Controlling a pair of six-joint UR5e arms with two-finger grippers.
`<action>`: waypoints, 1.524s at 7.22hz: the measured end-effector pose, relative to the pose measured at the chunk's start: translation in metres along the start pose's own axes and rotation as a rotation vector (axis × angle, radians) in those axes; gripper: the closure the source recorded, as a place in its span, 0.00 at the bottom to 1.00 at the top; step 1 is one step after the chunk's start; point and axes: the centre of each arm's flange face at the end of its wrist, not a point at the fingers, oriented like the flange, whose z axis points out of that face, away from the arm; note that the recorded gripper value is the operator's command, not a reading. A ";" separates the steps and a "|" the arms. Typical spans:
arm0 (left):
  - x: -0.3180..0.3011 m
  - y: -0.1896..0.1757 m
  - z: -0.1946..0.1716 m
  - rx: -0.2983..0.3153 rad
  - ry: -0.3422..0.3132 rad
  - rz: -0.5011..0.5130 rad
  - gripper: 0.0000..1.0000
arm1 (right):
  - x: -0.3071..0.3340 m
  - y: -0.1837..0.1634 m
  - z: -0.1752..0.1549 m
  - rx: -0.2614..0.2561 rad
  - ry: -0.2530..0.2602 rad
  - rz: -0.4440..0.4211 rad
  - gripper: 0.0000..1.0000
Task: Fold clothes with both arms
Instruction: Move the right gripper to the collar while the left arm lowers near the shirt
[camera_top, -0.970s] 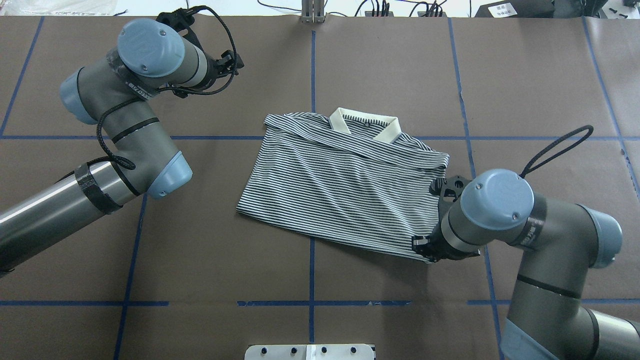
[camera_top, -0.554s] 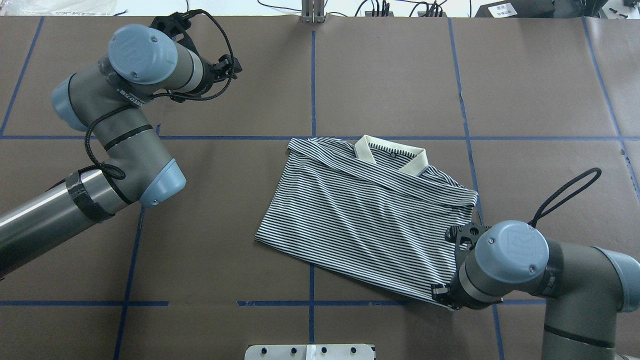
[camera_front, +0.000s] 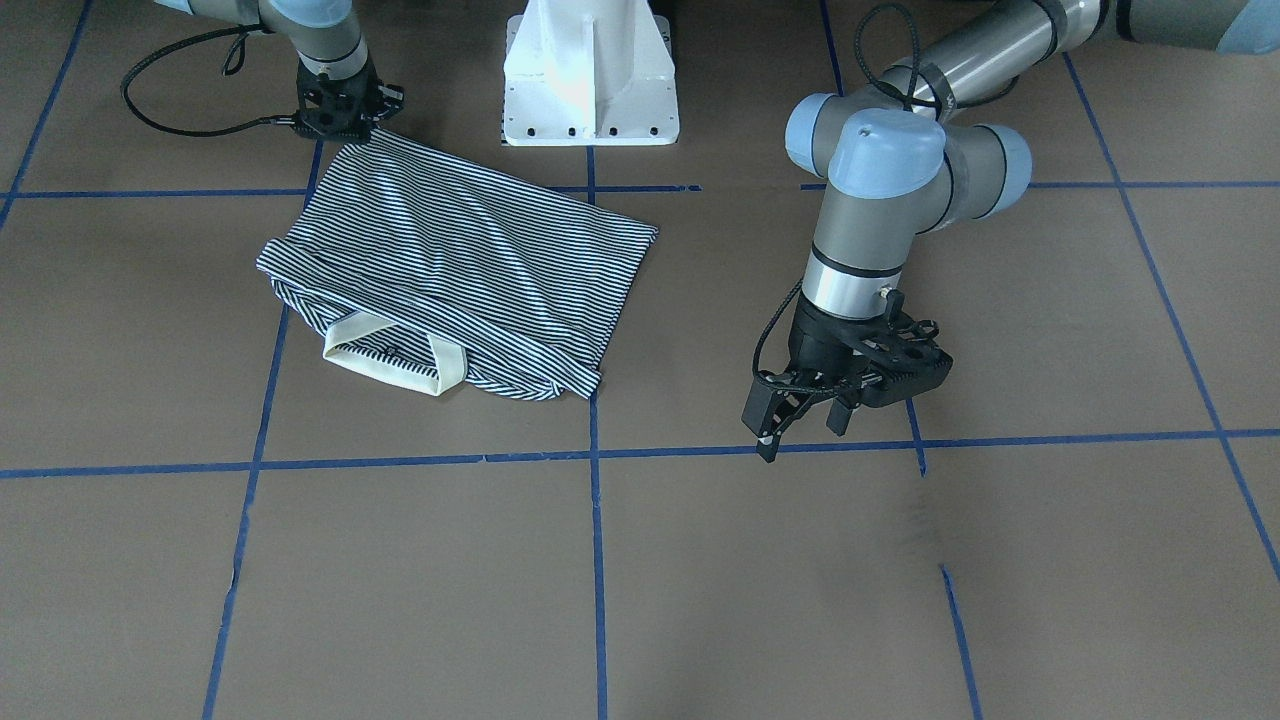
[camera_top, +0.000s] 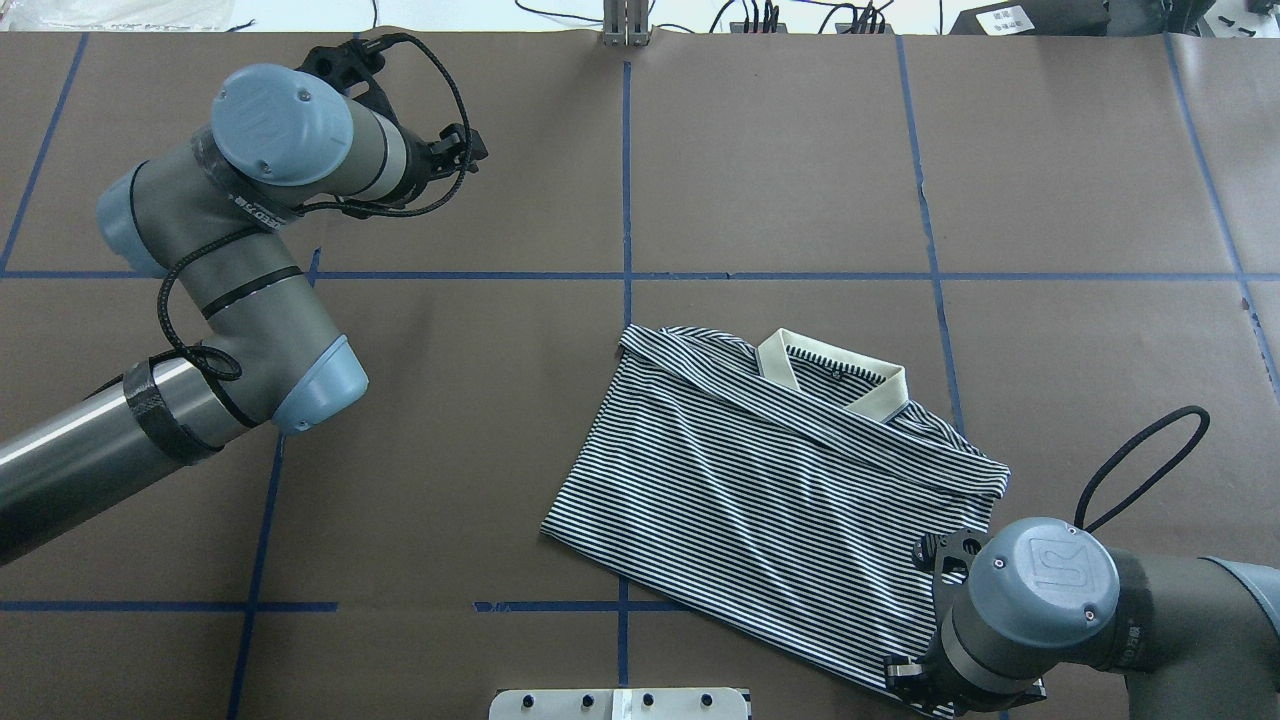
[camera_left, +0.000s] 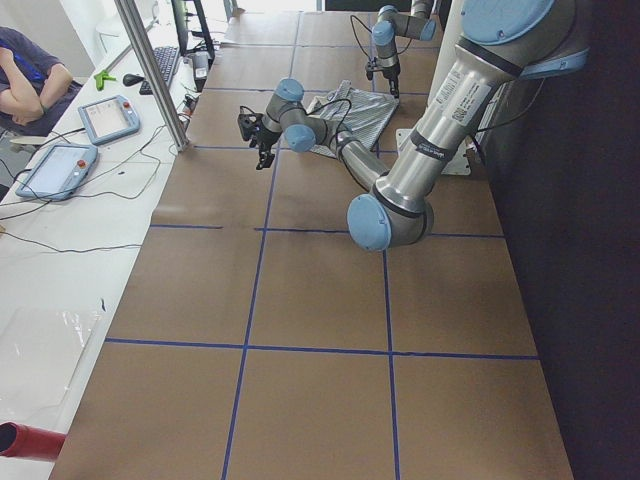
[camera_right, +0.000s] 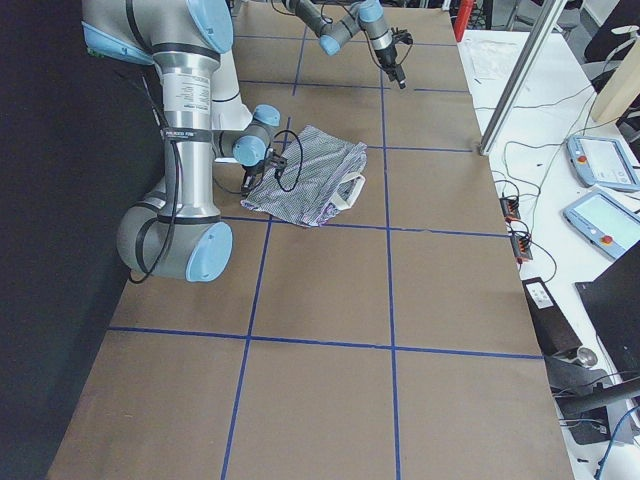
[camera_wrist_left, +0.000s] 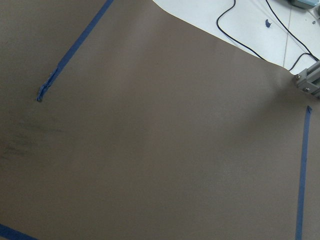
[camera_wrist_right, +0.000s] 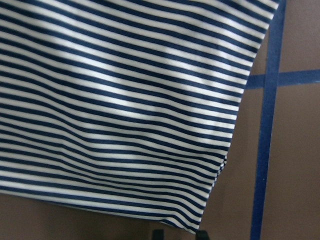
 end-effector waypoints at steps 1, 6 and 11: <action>0.004 0.014 -0.002 -0.023 0.004 0.012 0.00 | -0.008 -0.005 -0.013 0.011 -0.035 0.027 0.00; 0.013 0.226 -0.061 -0.279 -0.031 -0.146 0.06 | -0.066 -0.082 -0.142 0.202 -0.304 0.090 0.00; -0.004 0.352 -0.057 -0.312 -0.169 -0.321 0.11 | -0.109 -0.119 -0.202 0.331 -0.391 0.031 0.00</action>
